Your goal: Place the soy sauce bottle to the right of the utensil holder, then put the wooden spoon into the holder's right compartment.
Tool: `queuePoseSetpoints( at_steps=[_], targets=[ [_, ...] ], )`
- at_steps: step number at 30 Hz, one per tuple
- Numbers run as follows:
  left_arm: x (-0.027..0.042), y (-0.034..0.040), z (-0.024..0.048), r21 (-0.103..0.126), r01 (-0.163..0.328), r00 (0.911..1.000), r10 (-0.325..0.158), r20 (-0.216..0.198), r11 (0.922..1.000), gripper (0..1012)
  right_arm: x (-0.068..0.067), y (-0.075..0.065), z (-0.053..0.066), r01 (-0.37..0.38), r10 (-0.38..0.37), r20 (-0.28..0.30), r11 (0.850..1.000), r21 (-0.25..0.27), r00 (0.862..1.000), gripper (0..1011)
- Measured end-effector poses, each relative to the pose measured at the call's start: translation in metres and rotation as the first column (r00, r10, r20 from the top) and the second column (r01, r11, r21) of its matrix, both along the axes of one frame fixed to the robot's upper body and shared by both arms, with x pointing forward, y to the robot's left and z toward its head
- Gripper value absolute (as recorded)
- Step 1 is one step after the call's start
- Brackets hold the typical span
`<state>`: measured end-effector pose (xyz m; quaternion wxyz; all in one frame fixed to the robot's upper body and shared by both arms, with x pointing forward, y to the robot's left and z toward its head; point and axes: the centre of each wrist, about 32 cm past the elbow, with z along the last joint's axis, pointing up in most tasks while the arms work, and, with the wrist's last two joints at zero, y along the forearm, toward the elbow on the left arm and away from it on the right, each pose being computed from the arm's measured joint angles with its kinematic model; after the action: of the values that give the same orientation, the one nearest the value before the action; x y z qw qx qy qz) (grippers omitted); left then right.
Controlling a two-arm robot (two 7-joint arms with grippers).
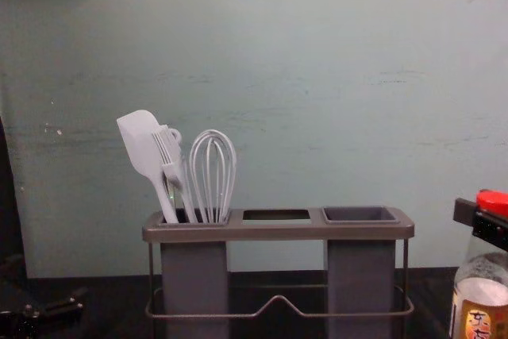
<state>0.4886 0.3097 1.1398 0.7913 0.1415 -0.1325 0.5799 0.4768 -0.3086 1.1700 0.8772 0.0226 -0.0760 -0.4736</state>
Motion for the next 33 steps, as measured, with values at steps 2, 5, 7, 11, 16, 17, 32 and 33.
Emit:
queuePoseSetpoints(
  at_steps=[2, 5, 7, 11, 16, 17, 32, 33],
  targets=[
    [0.0, 0.0, 0.0, 0.0, 0.0, 1.0, 0.0, 0.0, 1.0, 1011, 0.005, 0.001, 0.0, 0.003, -0.003, 0.0, 1.0, -0.004, 1.0, 381],
    [0.0, 0.0, 0.0, 0.0, 0.0, 1.0, 0.0, 0.0, 1.0, 1011, 0.011, 0.002, 0.0, 0.004, -0.004, 0.001, 1.0, -0.006, 1.0, 382],
    [0.0, 0.0, 0.0, 0.0, 0.0, 1.0, 0.0, 0.0, 1.0, 1011, 0.017, 0.004, -0.001, 0.003, -0.003, 0.006, 1.0, -0.009, 1.0, 381],
    [0.0, 0.0, 0.0, 0.0, 0.0, 1.0, 0.0, 0.0, 1.0, 1011, 0.022, 0.006, -0.002, 0.001, 0.0, 0.01, 1.0, -0.014, 1.0, 381],
    [0.0, 0.0, 0.0, 0.0, 0.0, 1.0, 0.0, 0.0, 1.0, 1011, 0.029, 0.011, -0.004, -0.004, 0.004, 0.011, 1.0, -0.017, 1.0, 381],
    [0.0, 0.0, 0.0, 0.0, 0.0, 1.0, 0.0, 0.0, 1.0, 1012, 0.03, 0.011, -0.004, -0.004, 0.005, 0.011, 1.0, -0.015, 1.0, 381],
    [0.0, 0.0, 0.0, 0.0, 0.0, 1.0, 0.0, 0.0, 1.0, 1011, 0.036, 0.016, -0.008, 0.001, -0.001, 0.003, 1.0, -0.003, 1.0, 381],
    [0.0, 0.0, 0.0, 0.0, 0.0, 1.0, 0.0, 0.0, 1.0, 1012, 0.036, 0.016, -0.008, 0.002, -0.002, 0.003, 1.0, -0.003, 1.0, 381]
  ],
)
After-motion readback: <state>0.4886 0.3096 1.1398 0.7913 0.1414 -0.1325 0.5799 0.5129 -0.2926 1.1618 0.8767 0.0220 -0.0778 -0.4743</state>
